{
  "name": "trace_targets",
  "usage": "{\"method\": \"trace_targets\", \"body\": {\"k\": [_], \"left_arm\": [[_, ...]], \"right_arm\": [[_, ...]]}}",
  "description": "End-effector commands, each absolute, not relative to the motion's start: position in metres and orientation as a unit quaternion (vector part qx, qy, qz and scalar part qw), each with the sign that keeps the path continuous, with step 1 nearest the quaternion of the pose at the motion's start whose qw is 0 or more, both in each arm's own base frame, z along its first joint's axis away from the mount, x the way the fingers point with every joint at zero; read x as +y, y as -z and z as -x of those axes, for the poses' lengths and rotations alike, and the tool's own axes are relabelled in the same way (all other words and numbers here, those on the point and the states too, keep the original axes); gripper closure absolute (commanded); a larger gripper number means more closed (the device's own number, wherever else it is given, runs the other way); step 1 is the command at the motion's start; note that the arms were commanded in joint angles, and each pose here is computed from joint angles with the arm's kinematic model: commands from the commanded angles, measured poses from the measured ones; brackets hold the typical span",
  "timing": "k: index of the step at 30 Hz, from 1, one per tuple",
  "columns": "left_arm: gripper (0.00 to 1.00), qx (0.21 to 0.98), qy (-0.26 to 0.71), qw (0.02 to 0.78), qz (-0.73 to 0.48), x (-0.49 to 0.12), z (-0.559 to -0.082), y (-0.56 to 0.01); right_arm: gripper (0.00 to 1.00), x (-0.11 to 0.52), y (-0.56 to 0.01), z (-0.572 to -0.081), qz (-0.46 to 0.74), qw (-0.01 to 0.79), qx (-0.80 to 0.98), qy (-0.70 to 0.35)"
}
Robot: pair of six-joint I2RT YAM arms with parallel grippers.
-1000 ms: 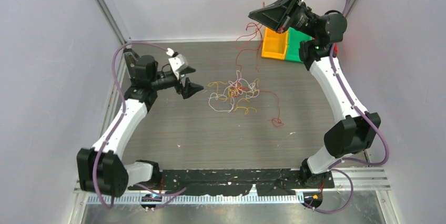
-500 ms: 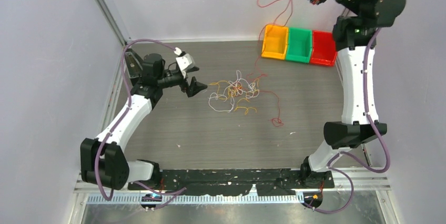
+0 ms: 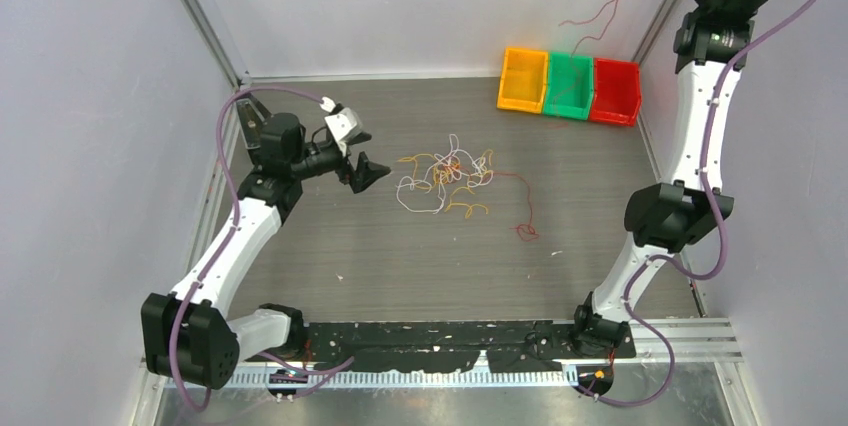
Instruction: Untangle the cables
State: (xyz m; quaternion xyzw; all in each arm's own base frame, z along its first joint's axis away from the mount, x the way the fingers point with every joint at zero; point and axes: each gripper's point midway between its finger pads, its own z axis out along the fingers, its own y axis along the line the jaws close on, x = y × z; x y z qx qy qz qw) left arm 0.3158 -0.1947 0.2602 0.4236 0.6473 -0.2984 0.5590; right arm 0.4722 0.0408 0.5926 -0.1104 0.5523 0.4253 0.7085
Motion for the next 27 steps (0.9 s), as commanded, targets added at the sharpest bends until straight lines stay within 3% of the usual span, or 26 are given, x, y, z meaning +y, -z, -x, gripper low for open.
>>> {"method": "trace_targets", "body": {"k": [1, 12, 27], "left_arm": [[0.16, 0.646, 0.297, 0.568, -0.415, -0.193, -0.312, -0.264], [0.16, 0.658, 0.303, 0.553, -0.411, -0.194, -0.312, -0.244], [0.16, 0.671, 0.301, 0.539, -0.41, -0.191, -0.311, -0.23]], "right_arm": [[0.95, -0.009, -0.601, -0.483, 0.074, 0.755, 0.554, -0.343], [0.95, -0.095, -0.587, -0.514, 0.023, 0.794, 0.551, -0.256], [0.95, -0.136, -0.53, -0.562, -0.001, 0.791, 0.581, -0.189]]}}
